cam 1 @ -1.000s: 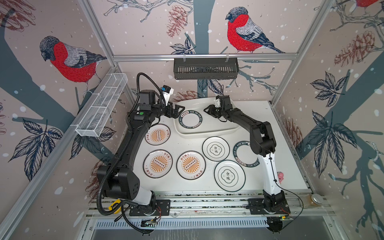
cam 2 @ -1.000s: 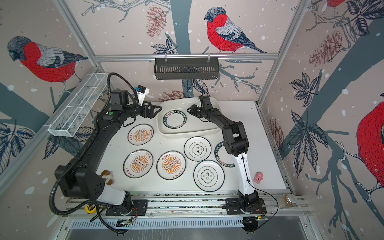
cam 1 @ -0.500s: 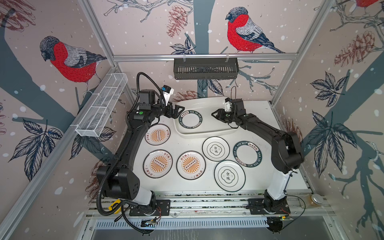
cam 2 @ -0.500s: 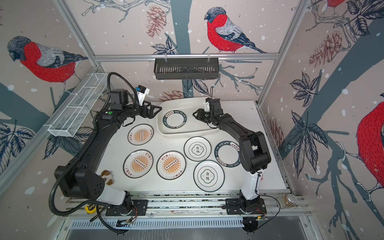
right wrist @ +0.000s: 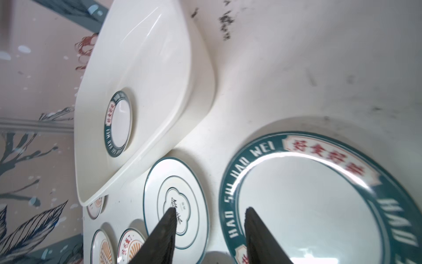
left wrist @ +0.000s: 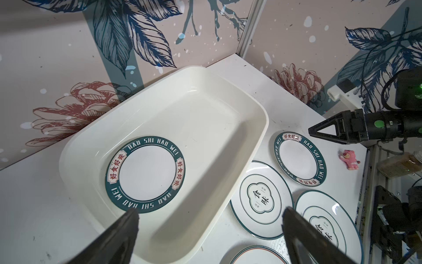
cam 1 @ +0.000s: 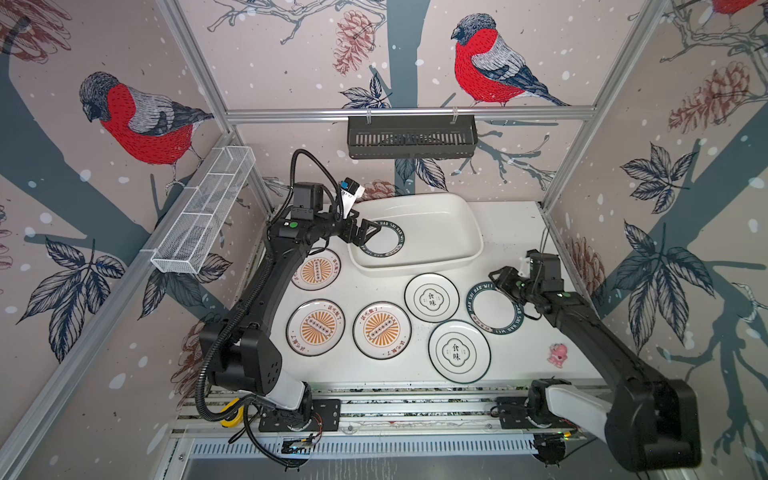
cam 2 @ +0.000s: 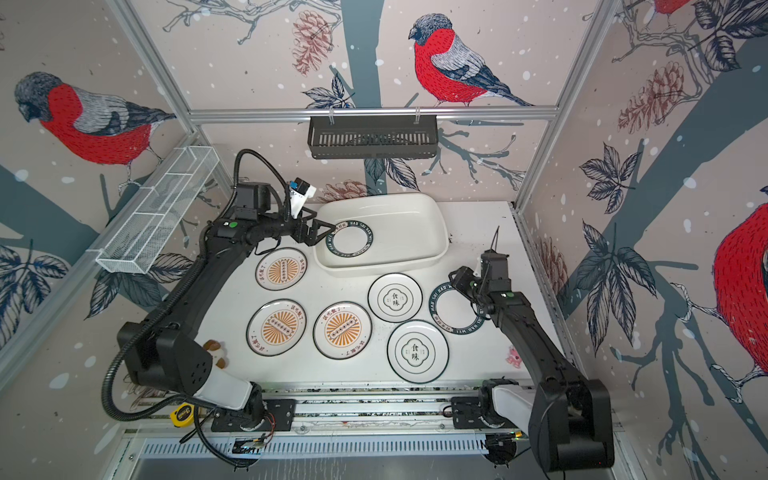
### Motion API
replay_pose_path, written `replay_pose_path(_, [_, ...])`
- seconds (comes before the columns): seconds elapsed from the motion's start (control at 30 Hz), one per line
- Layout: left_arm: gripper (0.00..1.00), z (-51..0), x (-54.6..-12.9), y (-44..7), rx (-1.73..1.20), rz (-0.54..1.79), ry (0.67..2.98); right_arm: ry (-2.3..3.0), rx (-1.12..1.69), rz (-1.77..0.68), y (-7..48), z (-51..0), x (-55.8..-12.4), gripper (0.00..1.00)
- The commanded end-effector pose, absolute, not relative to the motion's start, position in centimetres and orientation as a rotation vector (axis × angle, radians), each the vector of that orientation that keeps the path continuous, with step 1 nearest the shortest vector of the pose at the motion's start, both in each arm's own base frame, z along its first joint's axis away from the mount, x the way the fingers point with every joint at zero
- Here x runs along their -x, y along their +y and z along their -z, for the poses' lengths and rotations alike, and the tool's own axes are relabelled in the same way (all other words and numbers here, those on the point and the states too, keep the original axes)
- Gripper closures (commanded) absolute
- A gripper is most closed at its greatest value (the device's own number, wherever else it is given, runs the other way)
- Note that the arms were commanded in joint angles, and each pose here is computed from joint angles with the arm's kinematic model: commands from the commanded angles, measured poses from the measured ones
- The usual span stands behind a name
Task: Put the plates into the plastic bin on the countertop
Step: 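Move the right gripper to the next green-rimmed plate and grip its rim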
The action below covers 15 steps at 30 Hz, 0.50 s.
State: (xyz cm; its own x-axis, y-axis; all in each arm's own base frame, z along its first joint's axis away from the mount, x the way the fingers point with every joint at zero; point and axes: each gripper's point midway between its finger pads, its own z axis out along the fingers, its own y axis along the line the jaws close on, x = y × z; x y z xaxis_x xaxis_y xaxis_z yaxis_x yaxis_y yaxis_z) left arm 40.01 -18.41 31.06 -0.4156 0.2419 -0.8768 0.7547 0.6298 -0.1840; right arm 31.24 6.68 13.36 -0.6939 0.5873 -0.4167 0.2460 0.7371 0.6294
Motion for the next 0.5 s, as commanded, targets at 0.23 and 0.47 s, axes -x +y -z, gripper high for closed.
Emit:
replay_pose_path(0.23, [0.03, -30.7, -38.9, -20.4, -0.876, 0.821, 1.940, 2.459, -0.883, -0.553, 2.4, -8.2, -24.3, 0.47])
replay_pose_path(0.47, [0.03, -30.6, -38.9, -20.8, -0.883, 0.830, 1.936, 2.538, -0.976, -0.603, 2.9, -5.3, -21.5, 0.47])
